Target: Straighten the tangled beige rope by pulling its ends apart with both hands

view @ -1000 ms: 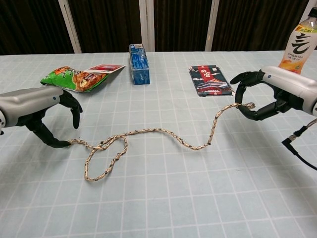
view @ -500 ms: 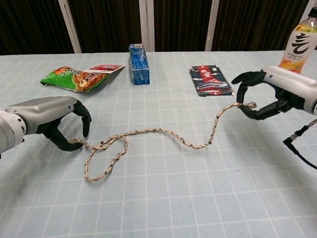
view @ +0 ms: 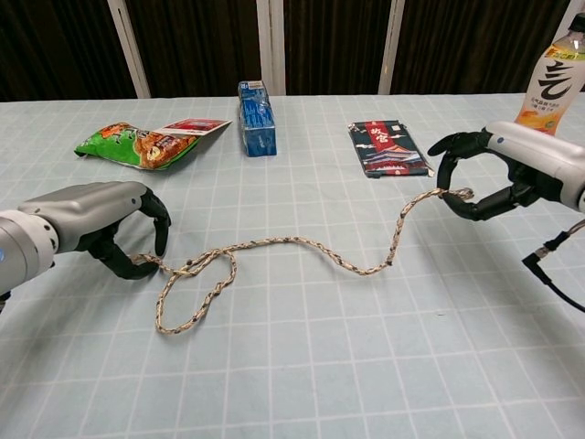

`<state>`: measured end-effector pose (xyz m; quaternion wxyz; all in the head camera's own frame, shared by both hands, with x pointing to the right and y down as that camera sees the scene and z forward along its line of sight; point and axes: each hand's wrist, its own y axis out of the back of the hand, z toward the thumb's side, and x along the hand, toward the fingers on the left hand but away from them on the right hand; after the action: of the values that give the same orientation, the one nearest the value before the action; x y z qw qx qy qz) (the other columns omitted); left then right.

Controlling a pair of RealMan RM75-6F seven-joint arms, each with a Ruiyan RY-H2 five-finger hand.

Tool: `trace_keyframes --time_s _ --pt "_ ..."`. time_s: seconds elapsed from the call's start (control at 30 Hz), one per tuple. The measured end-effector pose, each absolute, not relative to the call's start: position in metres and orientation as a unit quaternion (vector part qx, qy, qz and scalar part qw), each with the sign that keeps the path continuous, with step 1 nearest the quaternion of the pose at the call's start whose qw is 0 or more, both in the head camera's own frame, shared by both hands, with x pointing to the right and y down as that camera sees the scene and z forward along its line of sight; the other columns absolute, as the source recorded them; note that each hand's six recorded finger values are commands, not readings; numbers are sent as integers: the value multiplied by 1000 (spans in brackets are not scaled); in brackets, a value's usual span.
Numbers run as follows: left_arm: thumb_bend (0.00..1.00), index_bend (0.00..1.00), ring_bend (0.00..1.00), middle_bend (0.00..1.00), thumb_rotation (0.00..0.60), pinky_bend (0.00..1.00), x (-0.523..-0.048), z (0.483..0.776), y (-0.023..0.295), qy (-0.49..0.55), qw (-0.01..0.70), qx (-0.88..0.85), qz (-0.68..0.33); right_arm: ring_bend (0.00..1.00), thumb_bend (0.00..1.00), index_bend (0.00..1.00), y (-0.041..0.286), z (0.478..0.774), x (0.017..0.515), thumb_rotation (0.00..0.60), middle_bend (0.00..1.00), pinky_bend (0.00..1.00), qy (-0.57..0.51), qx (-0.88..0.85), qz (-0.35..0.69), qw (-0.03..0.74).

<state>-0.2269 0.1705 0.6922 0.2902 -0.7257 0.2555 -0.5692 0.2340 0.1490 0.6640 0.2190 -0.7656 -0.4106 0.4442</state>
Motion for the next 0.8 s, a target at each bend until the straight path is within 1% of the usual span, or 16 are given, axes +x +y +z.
trace_keyframes --time_s 0.43,0.7,0.8 --pt "523 598 17 235 600 0 -227 696 174 249 293 -722 -575 0 505 605 149 664 234 600 184 0 -411 -765 445 219" --pt "575 618 17 243 600 0 -229 693 169 259 299 -720 -571 0 504 605 148 663 235 600 184 0 -413 -764 444 219" --pt "577 620 17 244 600 0 -231 691 166 262 303 -718 -569 0 504 605 147 662 235 600 184 0 -414 -764 444 219"
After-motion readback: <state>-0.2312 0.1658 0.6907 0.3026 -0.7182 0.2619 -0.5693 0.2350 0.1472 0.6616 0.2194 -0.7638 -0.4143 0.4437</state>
